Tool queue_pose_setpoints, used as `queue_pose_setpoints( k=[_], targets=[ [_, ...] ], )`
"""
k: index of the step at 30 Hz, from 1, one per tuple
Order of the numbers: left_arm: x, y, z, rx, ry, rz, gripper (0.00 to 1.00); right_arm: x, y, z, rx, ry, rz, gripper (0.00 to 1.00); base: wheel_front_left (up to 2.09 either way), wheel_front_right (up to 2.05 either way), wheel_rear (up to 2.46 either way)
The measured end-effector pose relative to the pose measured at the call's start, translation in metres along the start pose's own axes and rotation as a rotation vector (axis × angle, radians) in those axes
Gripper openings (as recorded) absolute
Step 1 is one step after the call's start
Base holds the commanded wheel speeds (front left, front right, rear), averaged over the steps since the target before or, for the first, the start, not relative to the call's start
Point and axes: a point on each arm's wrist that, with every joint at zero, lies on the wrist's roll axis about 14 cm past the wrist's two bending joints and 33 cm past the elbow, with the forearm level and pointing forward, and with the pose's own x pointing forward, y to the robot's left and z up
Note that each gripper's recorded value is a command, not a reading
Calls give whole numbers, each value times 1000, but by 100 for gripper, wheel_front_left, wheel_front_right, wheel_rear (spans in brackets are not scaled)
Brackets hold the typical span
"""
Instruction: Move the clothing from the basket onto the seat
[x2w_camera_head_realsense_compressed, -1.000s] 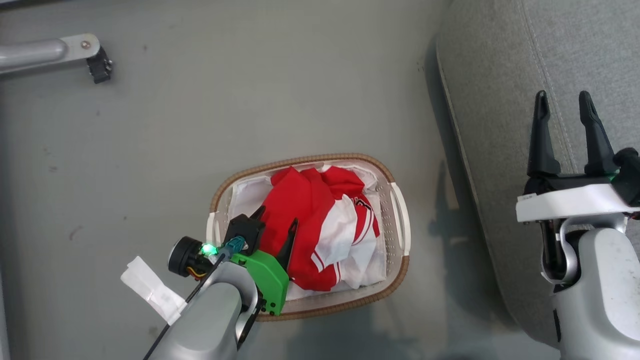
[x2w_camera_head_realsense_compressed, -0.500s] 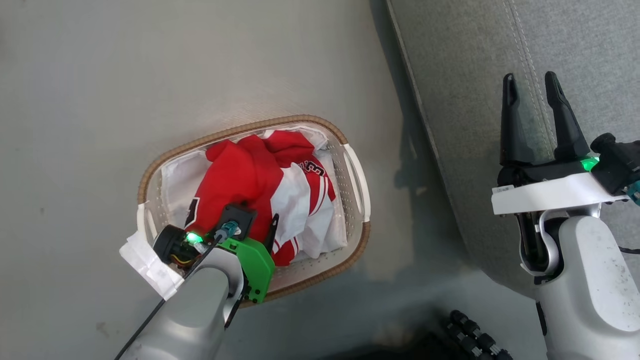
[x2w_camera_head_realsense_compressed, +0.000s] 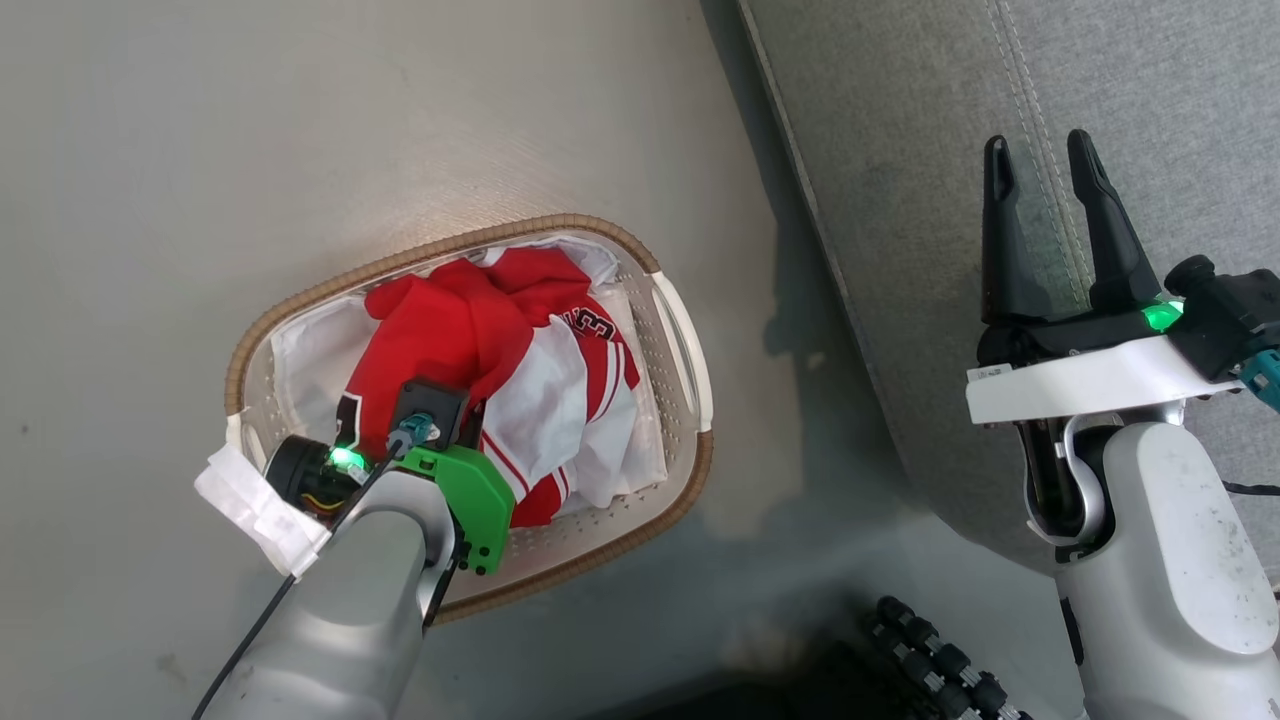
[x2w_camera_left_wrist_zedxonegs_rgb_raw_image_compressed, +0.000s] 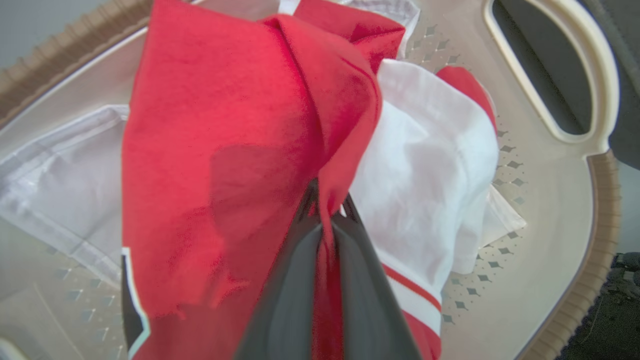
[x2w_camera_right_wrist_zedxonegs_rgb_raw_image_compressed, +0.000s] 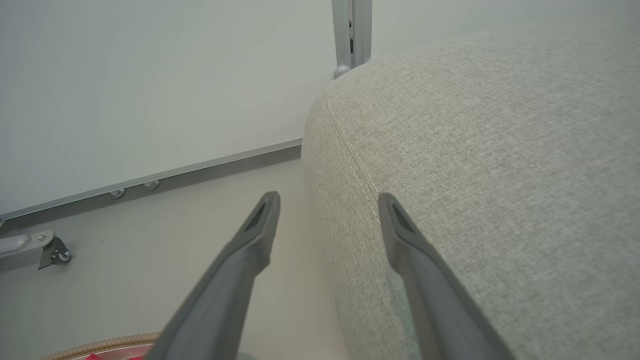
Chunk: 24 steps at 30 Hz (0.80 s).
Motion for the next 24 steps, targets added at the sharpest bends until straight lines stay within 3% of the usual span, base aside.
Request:
queue_pose_setpoints(
  k=[11,24],
  targets=[
    [-37,11,44,18,-171,53,0,-18,11,7,-2,8,19,100,0,0,0],
    [-121,14,133,287,-440,115,0,-64,45,24,10,9,101,100,0,0,0]
  ],
)
